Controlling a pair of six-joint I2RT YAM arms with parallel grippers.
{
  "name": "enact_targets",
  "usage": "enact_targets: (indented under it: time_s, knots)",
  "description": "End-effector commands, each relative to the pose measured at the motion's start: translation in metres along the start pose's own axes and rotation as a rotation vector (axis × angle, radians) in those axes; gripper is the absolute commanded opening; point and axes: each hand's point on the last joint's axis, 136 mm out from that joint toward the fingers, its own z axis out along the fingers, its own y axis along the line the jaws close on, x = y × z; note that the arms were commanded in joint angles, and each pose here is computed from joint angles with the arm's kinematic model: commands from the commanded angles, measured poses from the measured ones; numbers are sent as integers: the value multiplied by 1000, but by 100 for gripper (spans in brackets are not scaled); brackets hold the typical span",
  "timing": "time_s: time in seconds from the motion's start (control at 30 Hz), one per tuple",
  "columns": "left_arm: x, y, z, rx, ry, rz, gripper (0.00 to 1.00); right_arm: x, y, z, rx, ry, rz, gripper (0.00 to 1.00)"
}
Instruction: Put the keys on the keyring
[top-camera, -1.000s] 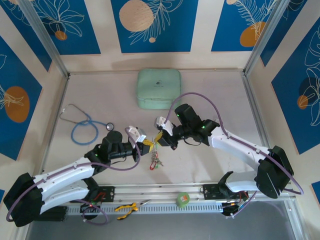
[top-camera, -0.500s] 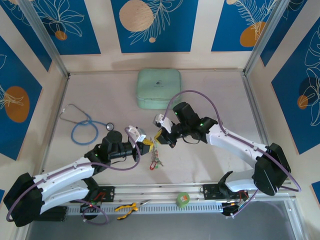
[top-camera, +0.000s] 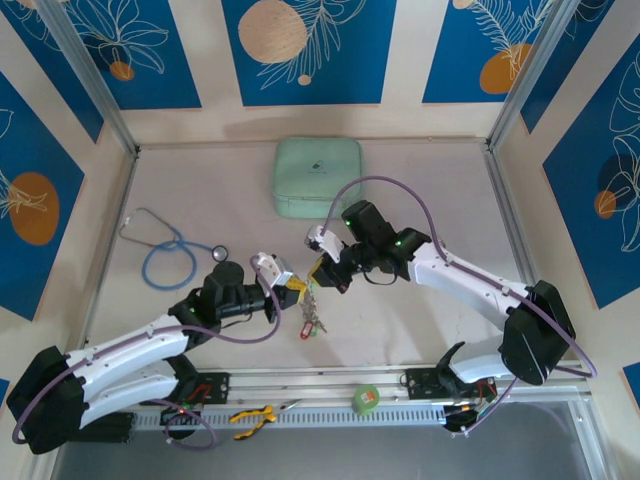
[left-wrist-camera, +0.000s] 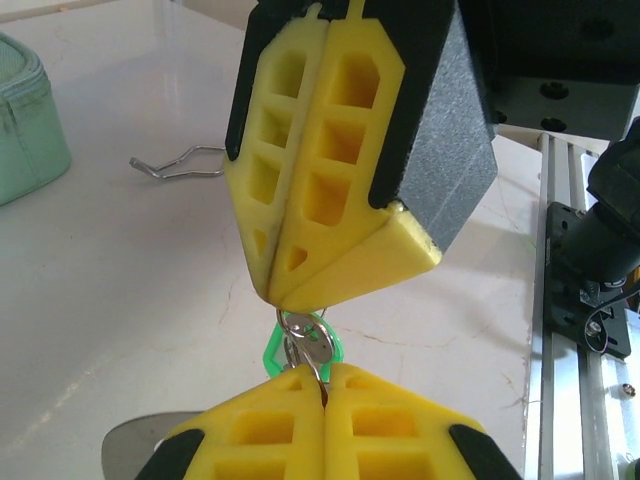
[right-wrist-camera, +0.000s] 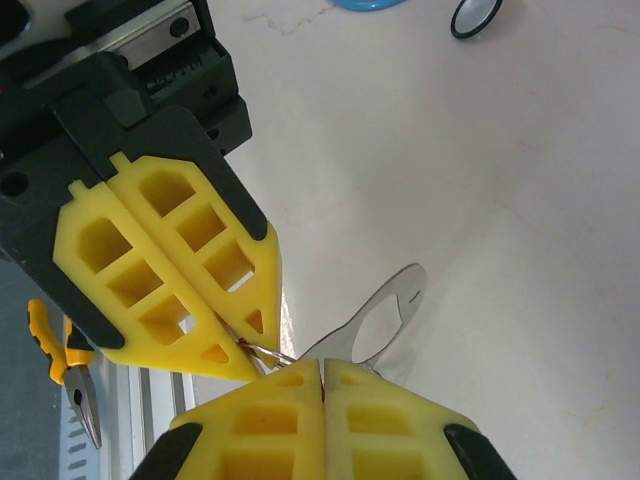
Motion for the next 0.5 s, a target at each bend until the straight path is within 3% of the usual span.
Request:
enact_targets:
  time_s: [0.0,0.27,0.47]
  knots:
    - [-30,-13,-5,51,-118,80,0,5,-10,-2,45,35,41,5]
    - [-32,-16,-7,66,-154,107,0,2,-6,-13,45,15,25,33]
    - [-28,-18,-8,77,-177,128,0,-6,-4,-32,63,-93,-54,37]
